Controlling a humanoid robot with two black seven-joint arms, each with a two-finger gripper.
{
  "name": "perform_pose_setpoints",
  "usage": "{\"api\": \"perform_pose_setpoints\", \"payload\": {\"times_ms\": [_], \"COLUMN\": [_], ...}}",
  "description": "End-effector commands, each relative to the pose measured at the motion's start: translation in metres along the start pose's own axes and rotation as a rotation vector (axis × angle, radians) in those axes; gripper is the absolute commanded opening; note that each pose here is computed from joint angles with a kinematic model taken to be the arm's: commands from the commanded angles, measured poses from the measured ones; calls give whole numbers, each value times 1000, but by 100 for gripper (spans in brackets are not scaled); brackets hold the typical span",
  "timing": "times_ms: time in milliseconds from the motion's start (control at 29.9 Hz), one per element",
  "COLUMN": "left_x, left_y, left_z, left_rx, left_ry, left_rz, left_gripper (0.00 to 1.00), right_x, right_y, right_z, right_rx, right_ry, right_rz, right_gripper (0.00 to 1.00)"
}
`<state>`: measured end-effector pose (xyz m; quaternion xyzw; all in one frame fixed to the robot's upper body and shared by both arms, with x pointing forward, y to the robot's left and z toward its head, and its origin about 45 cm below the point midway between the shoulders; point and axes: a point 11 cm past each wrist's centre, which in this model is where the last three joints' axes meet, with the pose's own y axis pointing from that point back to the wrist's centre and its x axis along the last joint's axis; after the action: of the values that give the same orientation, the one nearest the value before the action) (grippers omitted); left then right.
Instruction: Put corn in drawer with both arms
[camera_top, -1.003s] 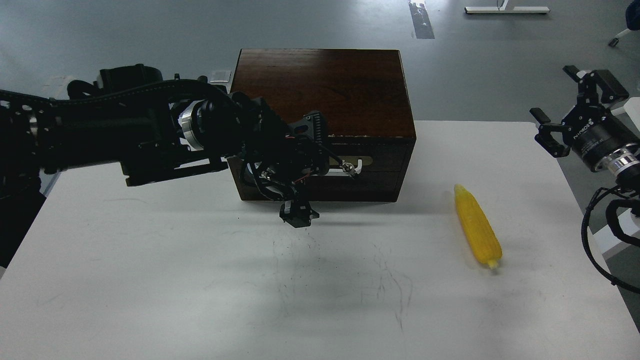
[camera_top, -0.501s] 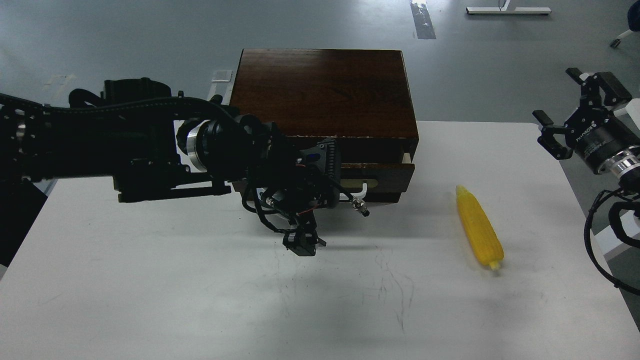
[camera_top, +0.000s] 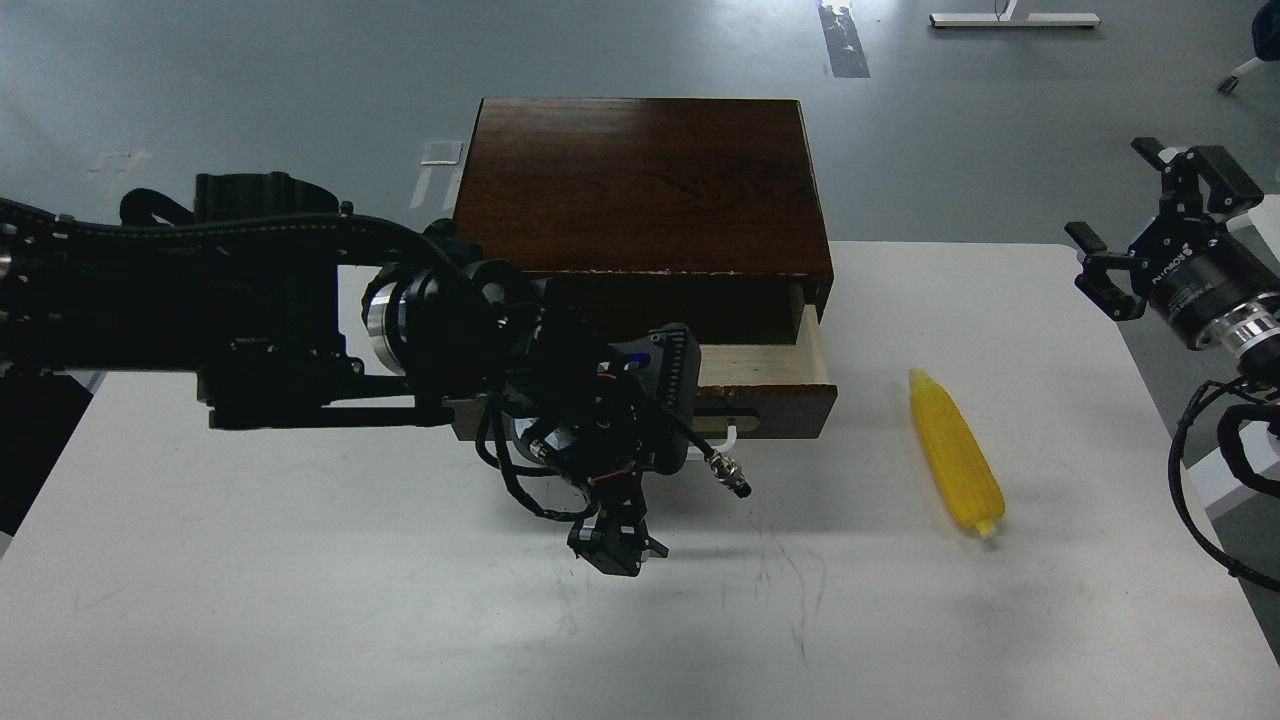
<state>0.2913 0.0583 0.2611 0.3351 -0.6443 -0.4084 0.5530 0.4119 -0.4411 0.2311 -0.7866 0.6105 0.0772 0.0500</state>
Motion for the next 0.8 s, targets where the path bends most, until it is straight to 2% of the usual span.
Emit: {"api": "perform_pose_setpoints", "payload": {"times_ms": [0,368,535,669,769], "left_x": [1,13,37,62,58], "left_y": [5,29,62,116,156], "left_z": [-6,-16,-16,-27,-47], "left_rx": [21,76,55,27,31], "left_ry": [-2,-10,102,285,449], "left_rz": [-4,44,219,473,636], "left_gripper": [98,98,98,98,98], "right_x": [0,1,7,14,17], "right_y": [0,1,5,10,12], "right_z": [1,-1,-8,-14,-18], "right_rx": [-1,1,3,5,5], "right_ry": [0,1,16,32,39], "right_rz": [0,1,12,24,28], "right_gripper": [100,100,100,100,100]}}
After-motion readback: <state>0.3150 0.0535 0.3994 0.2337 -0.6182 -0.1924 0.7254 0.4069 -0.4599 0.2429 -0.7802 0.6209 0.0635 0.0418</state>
